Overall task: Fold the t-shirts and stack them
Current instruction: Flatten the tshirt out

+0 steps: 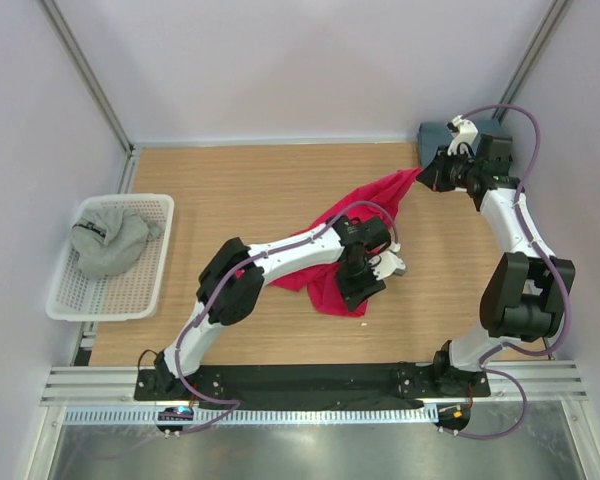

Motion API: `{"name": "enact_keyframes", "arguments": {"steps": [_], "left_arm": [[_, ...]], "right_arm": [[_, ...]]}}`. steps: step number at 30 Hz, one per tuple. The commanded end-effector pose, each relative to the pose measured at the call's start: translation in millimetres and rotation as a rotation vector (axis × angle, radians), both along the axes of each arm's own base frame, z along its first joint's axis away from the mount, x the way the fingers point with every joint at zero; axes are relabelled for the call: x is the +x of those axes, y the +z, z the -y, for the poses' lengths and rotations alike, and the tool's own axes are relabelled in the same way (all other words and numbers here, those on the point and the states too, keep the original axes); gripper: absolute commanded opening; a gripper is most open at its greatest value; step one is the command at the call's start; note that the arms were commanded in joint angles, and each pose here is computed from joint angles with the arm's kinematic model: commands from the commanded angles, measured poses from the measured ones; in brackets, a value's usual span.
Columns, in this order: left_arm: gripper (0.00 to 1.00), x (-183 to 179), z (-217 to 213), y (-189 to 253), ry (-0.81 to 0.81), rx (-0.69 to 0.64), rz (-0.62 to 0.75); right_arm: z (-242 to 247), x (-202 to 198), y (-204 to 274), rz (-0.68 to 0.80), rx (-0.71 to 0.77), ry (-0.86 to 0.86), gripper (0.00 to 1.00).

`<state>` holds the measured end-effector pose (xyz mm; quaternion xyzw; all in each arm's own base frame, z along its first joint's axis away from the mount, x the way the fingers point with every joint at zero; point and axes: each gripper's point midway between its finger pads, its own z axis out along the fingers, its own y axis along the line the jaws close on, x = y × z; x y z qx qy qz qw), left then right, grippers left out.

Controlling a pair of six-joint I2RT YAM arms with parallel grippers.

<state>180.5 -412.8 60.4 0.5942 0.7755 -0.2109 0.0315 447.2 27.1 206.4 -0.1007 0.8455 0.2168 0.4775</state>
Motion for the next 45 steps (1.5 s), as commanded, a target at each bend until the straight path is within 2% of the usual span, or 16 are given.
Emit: {"name": "enact_keyframes", "arguments": {"steps": [1, 18, 28, 37, 45], "left_arm": [[0.44, -1, -8, -4, 0.020, 0.019, -0.002], [0.45, 25, -16, -23, 0.077, 0.056, 0.034], [0.38, 31, -11, 15, 0.081, 0.004, 0.080], [0.36, 36, -17, 17, 0.089, 0.021, 0.111], [0.36, 48, -24, 38, 0.103, 0.016, 0.205]], "right_arm": [[0, 2, 24, 0.096, -0.016, 0.025, 0.01], [2, 1, 17, 0.081, -0.015, 0.027, 0.01], [4, 2, 13, 0.073, -0.013, 0.026, 0.01], [4, 4, 8, 0.059, -0.011, 0.025, 0.02], [5, 4, 6, 0.056, -0.014, 0.021, 0.01]]}}
